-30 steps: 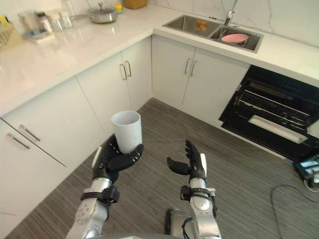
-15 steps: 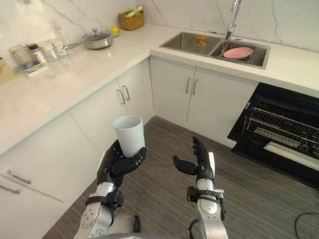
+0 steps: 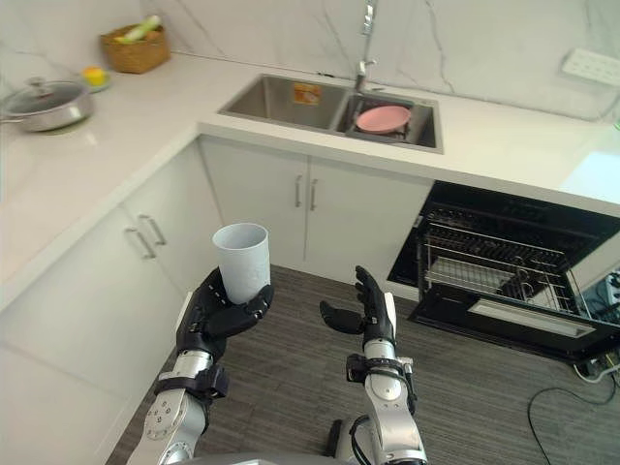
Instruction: Walk over to the sink, pick up the cup, carry it to the dishwasher, place the cup inside the dishwasher, then close the dishwasher door
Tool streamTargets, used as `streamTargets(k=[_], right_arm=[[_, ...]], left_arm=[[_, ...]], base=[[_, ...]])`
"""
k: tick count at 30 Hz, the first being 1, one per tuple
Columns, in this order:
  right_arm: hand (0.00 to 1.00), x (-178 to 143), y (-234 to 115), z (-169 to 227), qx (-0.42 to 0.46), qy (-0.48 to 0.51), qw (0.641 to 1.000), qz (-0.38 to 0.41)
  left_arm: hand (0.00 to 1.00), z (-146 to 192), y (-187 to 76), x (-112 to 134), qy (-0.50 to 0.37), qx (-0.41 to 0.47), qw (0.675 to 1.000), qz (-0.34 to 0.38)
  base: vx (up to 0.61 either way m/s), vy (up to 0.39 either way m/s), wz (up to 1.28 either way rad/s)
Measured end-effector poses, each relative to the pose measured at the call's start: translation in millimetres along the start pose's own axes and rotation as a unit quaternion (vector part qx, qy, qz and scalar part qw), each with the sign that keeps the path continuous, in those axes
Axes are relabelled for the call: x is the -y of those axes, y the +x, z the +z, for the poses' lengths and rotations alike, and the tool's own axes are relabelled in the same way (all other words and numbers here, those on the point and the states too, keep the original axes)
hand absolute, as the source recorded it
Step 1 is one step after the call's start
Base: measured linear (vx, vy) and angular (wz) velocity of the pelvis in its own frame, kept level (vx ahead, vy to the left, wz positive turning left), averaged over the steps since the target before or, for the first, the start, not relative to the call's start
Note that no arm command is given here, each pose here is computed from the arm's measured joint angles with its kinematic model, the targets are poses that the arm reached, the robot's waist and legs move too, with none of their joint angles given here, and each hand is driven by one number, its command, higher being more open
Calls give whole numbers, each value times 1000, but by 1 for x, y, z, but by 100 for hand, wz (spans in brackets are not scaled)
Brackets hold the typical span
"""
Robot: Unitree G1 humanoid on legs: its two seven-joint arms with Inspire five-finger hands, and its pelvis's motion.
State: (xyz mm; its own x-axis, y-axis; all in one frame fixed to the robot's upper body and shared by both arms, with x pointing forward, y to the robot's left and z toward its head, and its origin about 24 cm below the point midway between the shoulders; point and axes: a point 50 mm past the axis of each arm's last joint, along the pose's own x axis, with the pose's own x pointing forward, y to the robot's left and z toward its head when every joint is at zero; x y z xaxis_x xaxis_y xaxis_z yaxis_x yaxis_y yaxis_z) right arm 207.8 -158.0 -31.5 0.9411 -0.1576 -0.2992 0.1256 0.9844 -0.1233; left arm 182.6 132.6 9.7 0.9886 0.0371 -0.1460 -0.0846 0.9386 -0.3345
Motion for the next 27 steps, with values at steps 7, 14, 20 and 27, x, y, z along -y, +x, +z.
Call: streamTargets(k=[7, 14, 20, 27], right_arm=[[90, 6, -10, 8, 15, 13, 1000, -18], [90, 1, -7, 25, 56, 25, 998, -13], [90, -9, -11, 16, 31, 43, 999, -7], [90, -30, -5, 32, 62, 41, 996, 40]], left_arm=[[30, 3, -1, 12, -27, 11, 1000, -6], [30, 3, -6, 9, -26, 11, 1000, -5], [30, 8, -5, 4, -9, 18, 1000, 2], [30, 9, -5, -4, 11, 20, 1000, 13]], base=[[401, -94, -45], [271, 162, -60], [271, 277, -50], [181, 131, -64]])
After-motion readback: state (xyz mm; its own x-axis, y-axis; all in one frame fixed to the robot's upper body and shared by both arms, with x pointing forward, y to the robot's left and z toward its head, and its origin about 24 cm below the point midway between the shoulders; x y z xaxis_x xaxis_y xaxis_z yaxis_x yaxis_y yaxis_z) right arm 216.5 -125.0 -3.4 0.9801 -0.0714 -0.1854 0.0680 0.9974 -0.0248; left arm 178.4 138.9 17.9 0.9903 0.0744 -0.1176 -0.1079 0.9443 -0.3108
